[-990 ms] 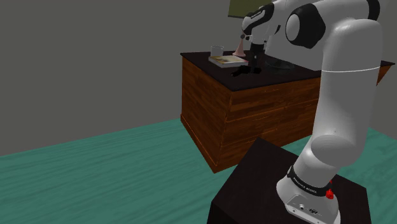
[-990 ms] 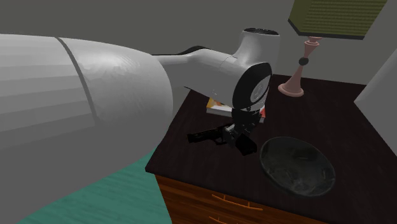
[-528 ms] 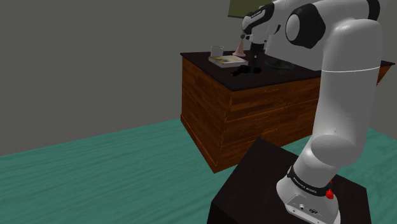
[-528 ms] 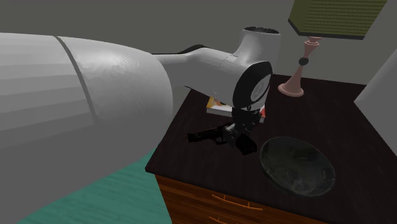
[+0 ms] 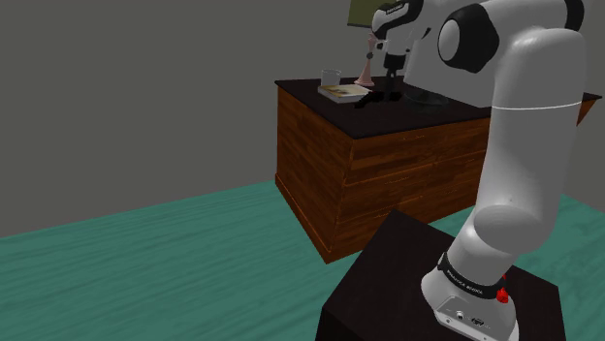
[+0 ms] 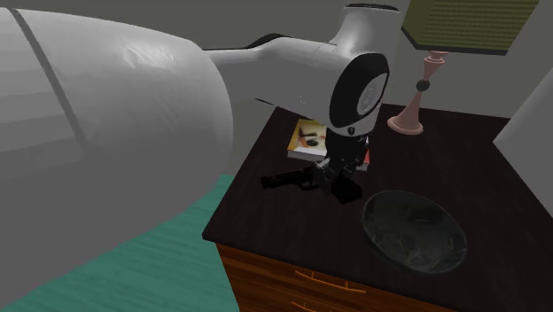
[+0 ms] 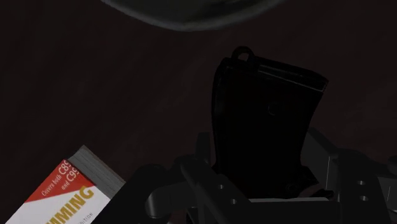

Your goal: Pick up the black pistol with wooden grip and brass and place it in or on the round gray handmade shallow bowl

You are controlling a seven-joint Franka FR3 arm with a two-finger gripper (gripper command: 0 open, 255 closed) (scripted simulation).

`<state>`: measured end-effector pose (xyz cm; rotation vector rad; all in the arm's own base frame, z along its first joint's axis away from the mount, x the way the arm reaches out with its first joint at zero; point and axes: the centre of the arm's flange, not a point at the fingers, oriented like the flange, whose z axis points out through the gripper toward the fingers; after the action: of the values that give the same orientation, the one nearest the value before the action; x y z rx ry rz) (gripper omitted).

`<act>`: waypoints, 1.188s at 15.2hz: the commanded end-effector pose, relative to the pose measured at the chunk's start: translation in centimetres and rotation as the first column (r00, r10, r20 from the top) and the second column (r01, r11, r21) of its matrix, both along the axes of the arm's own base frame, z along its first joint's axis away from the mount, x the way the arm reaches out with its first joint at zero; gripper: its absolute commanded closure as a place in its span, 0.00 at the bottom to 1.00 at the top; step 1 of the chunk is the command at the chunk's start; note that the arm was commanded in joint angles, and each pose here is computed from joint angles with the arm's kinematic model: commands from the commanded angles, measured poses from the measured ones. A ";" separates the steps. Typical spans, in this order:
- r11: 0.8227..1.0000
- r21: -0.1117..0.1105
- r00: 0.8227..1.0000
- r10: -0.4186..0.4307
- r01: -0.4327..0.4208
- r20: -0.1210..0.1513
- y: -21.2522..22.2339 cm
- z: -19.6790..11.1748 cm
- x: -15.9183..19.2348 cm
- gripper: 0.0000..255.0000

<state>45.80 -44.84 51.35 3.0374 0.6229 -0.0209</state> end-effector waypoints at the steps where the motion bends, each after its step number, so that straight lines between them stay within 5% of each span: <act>1: 1.000 0.000 1.000 0.000 0.000 0.000 -0.1 1.0 0.0 1.00; 18: 1.000 0.000 1.000 0.000 0.000 0.000 -0.1 10.0 0.0 1.00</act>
<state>45.92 -44.83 60.81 3.0372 0.6227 -0.0207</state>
